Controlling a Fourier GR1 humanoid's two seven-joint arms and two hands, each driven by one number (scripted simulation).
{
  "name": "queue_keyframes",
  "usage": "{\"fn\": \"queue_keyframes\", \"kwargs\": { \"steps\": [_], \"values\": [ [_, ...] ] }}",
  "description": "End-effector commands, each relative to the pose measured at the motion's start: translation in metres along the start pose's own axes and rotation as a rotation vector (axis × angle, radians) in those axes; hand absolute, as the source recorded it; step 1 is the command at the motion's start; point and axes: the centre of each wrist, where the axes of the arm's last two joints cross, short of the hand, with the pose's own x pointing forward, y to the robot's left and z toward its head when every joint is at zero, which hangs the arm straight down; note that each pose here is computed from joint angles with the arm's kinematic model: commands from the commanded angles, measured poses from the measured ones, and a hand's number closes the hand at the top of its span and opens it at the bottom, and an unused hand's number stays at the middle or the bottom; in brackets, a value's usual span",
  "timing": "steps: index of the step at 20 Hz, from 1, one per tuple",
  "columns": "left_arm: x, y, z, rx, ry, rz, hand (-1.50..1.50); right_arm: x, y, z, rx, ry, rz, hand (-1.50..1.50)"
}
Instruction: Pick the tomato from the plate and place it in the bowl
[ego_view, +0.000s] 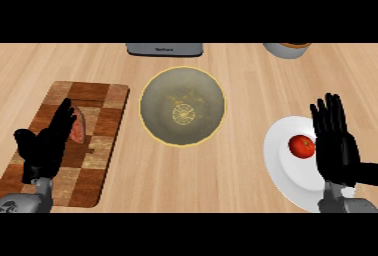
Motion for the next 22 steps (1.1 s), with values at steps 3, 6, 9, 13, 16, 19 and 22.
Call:
{"fn": "queue_keyframes", "kwargs": {
  "steps": [3,6,9,13,16,19,22],
  "values": [
    [0.029,-0.004,-0.020,-0.096,-0.047,0.008,0.00,0.004,-0.039,-0.011,-0.035,0.141,0.073,1.50],
    [0.042,0.011,-0.021,-0.237,-0.093,0.011,0.00,-0.003,-0.084,-0.023,-0.090,0.256,0.110,1.50],
    [0.048,-0.008,-0.020,-0.268,-0.043,0.025,0.00,-0.032,-0.076,0.011,-0.097,0.106,0.573,-1.50],
    [0.044,-0.001,-0.018,-0.285,-0.034,0.032,0.00,-0.054,-0.042,0.019,-0.001,-0.044,0.474,-1.50],
    [0.045,-0.006,-0.017,-0.262,-0.036,0.042,0.00,-0.016,-0.046,0.015,0.014,-0.121,0.535,-1.50],
    [0.043,0.006,-0.026,-0.282,-0.030,0.029,0.00,0.008,-0.036,0.018,0.009,-0.087,0.664,-1.50],
    [0.038,0.014,-0.023,-0.268,-0.028,0.045,0.00,0.045,-0.047,-0.002,-0.030,0.020,0.829,-1.50]
  ]
}}
